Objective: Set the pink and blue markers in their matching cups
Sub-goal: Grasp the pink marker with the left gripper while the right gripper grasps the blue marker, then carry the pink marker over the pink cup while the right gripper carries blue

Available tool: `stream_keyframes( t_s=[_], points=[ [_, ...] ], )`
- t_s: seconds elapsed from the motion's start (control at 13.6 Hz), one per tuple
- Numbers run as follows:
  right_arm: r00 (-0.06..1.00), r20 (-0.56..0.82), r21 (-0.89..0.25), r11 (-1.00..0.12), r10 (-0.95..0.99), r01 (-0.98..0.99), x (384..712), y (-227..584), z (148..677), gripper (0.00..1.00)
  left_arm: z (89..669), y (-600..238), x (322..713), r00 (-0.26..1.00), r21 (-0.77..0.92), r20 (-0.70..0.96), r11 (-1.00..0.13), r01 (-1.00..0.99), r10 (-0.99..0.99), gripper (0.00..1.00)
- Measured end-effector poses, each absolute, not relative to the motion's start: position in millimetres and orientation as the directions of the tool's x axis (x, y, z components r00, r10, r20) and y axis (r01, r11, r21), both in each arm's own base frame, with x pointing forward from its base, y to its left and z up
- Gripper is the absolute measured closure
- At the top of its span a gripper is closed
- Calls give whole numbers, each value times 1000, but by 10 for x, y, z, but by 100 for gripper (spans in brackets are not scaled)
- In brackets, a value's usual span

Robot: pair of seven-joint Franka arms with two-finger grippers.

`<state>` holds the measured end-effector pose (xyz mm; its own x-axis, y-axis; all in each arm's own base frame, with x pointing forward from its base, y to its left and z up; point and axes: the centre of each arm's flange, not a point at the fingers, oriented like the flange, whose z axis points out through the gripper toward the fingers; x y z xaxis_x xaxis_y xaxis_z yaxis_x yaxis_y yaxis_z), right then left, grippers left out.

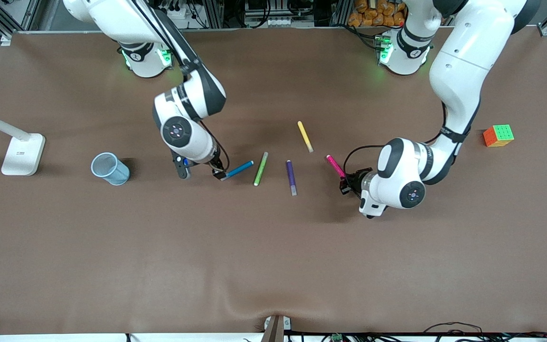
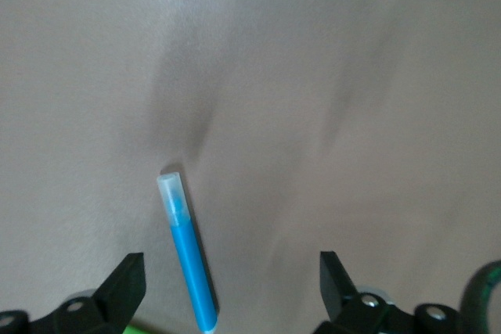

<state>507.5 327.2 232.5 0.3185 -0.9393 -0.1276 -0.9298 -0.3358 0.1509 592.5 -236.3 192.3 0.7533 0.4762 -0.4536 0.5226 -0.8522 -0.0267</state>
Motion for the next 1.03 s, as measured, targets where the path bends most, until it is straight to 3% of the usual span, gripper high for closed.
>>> stream_keyframes(
  t_s=[0.15, 0.3, 0.37, 0.52, 0.96, 1.03],
  points=[
    [293, -120, 128, -307, -949, -943, 5117, 3285, 2177, 13, 2362, -2271, 5972, 806, -67, -387, -885, 461, 449, 83],
    [276, -114, 122, -290, -954, -949, 5148, 3331, 2042, 33, 2863, -2188, 5992, 846, -96, -315, -901, 422, 430, 83],
    [274, -111, 126, -287, -955, -950, 5153, 3358, 1971, 39, 3082, -2139, 5990, 854, -101, -293, -902, 419, 430, 83],
    [270, -107, 131, -283, -957, -950, 5158, 3390, 1877, 40, 3459, -1998, 5983, 858, -106, -260, -897, 430, 442, 83],
    [281, -104, 119, -292, -954, -949, 5135, 3468, 1788, 61, 4234, -1389, 5928, 892, -132, -163, -906, 403, 421, 83],
    [289, -104, 118, -300, -952, -947, 5105, 3514, 1787, 61, 4307, -1268, 5910, 901, -136, -154, -912, 388, 406, 83]
  ],
)
